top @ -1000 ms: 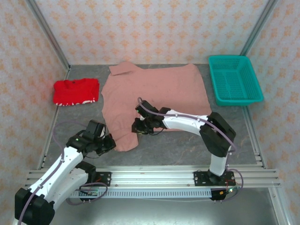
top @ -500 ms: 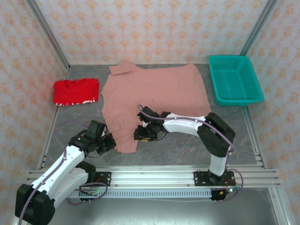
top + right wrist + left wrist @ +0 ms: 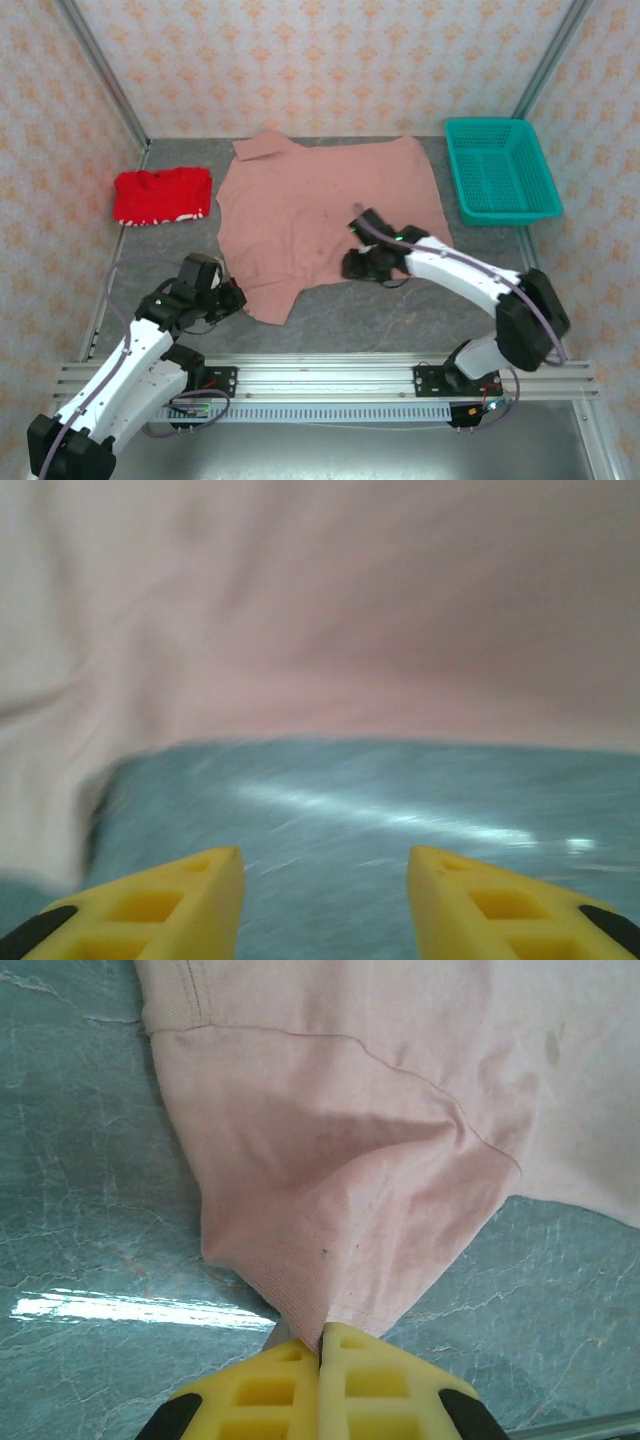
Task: Fold the inside-out t-shirt
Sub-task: Move the T-shirt to the center of the table.
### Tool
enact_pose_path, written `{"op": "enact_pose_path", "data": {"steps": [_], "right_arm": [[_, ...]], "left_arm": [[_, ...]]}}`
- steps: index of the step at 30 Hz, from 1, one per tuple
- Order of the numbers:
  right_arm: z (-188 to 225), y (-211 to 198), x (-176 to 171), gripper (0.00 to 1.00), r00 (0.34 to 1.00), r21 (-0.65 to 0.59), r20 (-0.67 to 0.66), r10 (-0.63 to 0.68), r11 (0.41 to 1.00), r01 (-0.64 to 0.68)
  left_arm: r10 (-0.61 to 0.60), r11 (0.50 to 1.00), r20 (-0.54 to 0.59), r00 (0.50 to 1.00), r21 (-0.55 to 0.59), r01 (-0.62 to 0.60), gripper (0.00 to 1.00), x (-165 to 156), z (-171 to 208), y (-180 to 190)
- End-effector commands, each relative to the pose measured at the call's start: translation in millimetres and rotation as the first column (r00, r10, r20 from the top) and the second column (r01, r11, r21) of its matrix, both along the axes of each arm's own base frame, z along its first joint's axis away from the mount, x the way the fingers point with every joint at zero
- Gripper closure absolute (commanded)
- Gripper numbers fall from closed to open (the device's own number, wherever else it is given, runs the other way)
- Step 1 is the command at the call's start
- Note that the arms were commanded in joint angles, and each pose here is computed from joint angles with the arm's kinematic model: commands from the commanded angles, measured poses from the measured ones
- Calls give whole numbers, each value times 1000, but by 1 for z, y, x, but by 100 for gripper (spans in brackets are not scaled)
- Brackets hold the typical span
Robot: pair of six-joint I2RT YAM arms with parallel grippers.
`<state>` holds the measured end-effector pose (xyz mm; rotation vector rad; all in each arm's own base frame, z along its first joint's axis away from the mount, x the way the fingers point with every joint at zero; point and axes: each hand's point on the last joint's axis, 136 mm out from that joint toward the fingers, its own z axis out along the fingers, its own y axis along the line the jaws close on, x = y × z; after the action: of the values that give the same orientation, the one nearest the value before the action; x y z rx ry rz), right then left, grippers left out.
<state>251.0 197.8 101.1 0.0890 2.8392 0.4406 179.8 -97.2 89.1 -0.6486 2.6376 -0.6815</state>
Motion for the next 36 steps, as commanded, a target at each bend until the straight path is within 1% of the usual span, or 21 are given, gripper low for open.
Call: {"op": "enact_pose_path", "data": {"steps": [1, 3, 4, 5, 7, 9, 12, 16, 23, 28, 36], "right_arm": [[-3, -109, 3, 52, 961, -153, 33, -273, 949, 275], [-5, -159, 5, 51, 898, -146, 61, -436, 886, 440], [-10, -176, 5, 51, 869, -141, 50, -492, 858, 494], [-6, -191, 6, 52, 835, -109, 67, -546, 828, 550], [-11, -210, 9, 53, 789, -81, 59, -611, 785, 614], [-18, -221, 12, 53, 763, -81, 39, -645, 759, 646], [-30, -232, 14, 54, 746, -111, 1, -666, 741, 662], [-43, -238, 15, 54, 723, -115, -25, -691, 720, 684], [-66, -237, 19, 55, 708, -116, -63, -703, 710, 695], [-75, -239, 26, 57, 699, -120, -65, -712, 701, 703], [-89, -239, 18, 62, 689, -144, -86, -720, 693, 706]], "left_arm": [[-4, 999, -7, 1000, 38, 5, 100, 0, 1, 4], [-10, 999, -2, 1000, 47, 10, 100, 2, 3, 4], [-13, 999, 0, 1000, 51, 13, 100, 2, 4, 5], [-16, 998, 3, 1000, 53, 15, 100, 3, 5, 5], [-22, 998, 4, 1000, 57, 22, 100, 4, 7, 4], [-31, 998, 3, 1000, 63, 30, 100, 5, 8, 4], [-43, 997, -6, 999, 67, 44, 100, 6, 7, 3], [-43, 997, -4, 999, 69, 43, 100, 8, 7, 3], [-45, 996, -5, 999, 72, 45, 100, 9, 6, 3], [-48, 996, -7, 999, 77, 48, 100, 9, 6, 3], [-49, 995, -4, 999, 87, 49, 100, 9, 7, 5]]}}
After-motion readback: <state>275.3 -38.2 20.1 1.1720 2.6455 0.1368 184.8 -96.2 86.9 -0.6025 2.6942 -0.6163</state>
